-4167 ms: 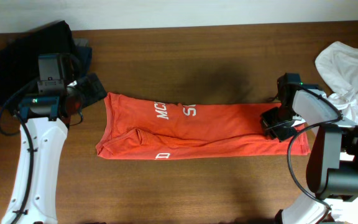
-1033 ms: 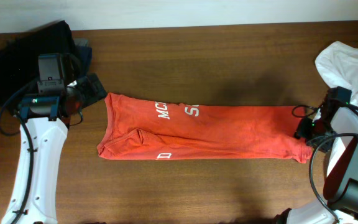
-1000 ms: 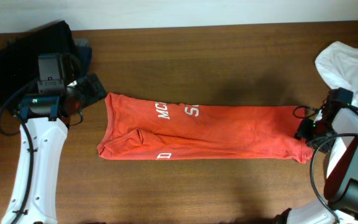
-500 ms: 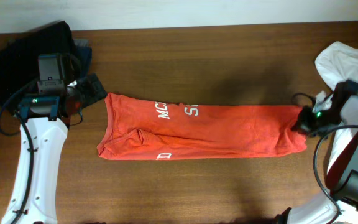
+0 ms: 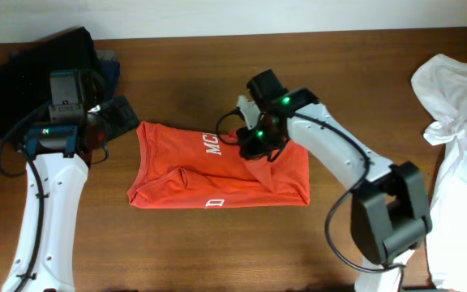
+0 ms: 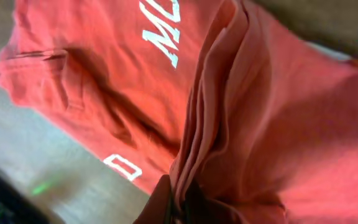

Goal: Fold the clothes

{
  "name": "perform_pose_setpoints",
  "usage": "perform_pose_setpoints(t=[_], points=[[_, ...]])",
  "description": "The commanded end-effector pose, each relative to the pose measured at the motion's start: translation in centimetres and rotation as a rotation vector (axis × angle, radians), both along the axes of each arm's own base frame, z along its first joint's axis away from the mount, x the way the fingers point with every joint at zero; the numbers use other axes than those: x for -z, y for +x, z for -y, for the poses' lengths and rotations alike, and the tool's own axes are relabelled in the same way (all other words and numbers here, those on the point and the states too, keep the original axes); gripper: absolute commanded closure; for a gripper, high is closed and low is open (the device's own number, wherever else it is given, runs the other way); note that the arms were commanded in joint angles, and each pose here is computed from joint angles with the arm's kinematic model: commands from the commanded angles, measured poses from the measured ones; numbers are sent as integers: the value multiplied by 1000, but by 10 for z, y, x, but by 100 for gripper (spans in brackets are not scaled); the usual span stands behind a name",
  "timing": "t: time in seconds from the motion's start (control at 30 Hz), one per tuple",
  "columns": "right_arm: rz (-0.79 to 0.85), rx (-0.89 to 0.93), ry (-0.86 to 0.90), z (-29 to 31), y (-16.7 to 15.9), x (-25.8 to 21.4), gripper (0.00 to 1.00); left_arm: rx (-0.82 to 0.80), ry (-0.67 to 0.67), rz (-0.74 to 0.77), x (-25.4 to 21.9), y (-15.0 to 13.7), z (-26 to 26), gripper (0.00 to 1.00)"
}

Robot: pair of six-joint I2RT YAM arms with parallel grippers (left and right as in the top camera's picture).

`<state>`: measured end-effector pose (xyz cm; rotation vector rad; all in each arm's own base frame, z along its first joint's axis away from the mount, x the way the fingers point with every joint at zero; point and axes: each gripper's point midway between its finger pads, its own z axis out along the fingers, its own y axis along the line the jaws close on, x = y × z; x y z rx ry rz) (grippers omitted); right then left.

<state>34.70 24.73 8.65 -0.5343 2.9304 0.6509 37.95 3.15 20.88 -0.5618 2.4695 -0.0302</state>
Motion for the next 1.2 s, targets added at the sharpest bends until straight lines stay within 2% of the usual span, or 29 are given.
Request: perform_pose_setpoints(t=[0.0, 0.1, 0.2, 0.3, 0.33, 0.4, 0.57, 0.63, 0.73, 0.8, 0.9, 1.0, 1.13, 1.17], points=[[-22, 21, -16, 0, -2, 7, 96, -8, -2, 10, -3, 0, -1, 1], [-3, 40, -7, 16, 2, -11, 96, -8, -2, 10, -3, 0, -1, 1], [-33, 173, -79, 100, 16, -31, 96, -8, -2, 10, -3, 0, -1, 1], [-112, 302, -110, 203, 11, -30, 96, -8, -3, 10, -3, 0, -1, 1], [-128, 399, -113, 242, 11, -28, 96, -8, -2, 10, -3, 0, -1, 1], [-120, 493, -119, 278, 13, -26, 95, -8, -2, 10, -3, 0, -1, 1], [-181, 526, -254, 308, -2, 16, 96, -8, -2, 10, -3, 0, -1, 1], [-194, 629, -462, 342, -16, 41, 96, -8, -2, 10, -3, 0, -1, 1], [-199, 647, -487, 352, -20, 43, 96, -8, -3, 10, -3, 0, -1, 1], [-213, 659, -432, 344, -19, 41, 96, -8, -3, 10, -3, 0, -1, 1], [-204, 663, -431, 348, -10, 3, 96, -8, -2, 10, -3, 0, -1, 1], [-214, 656, -410, 343, -9, -11, 96, -8, -2, 10, -3, 0, -1, 1], [-195, 497, -121, 272, 3, -39, 96, -8, -2, 10, -3, 0, -1, 1], [-187, 466, -97, 259, 4, -46, 96, -8, -2, 10, -3, 0, -1, 1]])
